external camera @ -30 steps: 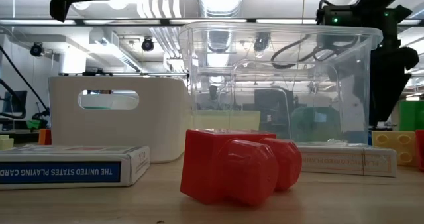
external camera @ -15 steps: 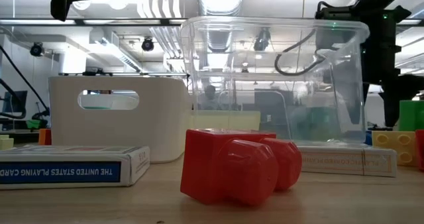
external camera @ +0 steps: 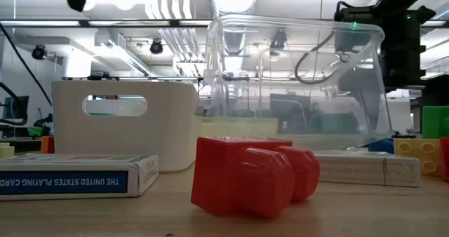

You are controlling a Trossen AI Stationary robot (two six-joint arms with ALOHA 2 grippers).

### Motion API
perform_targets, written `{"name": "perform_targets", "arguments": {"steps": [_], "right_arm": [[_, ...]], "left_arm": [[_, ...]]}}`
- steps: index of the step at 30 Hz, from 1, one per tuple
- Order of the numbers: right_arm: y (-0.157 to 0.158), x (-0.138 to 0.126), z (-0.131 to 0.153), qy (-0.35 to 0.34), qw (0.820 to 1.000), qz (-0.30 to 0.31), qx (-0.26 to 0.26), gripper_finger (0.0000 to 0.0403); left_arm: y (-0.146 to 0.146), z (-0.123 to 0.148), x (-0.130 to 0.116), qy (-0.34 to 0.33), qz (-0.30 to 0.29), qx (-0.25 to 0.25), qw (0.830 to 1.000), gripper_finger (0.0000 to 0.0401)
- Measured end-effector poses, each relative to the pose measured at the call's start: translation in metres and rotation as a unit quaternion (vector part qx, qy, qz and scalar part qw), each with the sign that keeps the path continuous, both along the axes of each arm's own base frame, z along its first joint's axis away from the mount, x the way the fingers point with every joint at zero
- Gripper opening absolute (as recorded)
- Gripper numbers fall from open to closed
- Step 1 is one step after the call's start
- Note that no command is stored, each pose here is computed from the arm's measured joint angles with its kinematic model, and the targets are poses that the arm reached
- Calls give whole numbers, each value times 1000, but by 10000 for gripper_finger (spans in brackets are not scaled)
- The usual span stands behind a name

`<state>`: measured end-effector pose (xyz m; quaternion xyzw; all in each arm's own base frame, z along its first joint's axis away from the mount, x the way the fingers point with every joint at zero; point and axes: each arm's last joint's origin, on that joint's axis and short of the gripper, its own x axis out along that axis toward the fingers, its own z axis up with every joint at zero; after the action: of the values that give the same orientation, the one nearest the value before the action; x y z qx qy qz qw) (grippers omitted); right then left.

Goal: Pick & Place Toys
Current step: Put the blue game card pack into the transparent bin

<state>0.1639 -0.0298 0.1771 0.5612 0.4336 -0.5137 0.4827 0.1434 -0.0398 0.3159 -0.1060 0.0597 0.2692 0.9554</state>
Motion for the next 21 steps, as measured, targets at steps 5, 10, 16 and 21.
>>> {"name": "perform_targets", "arguments": {"steps": [5,10,16,21], "right_arm": [[0,0,0,-2,1000,5,-1,396],[2,1,0,0,1000,21,-7,396],[5,-7,0,43,999,-10,-2,396],[6,-16,4,59,997,-39,-11,396]], "left_arm": [[0,0,0,0,0,0,1000,14],[0,1,0,0,0,0,1000,14],[0,0,0,0,0,-1,1000,14],[0,0,0,0,0,-1,1000,14]]}}
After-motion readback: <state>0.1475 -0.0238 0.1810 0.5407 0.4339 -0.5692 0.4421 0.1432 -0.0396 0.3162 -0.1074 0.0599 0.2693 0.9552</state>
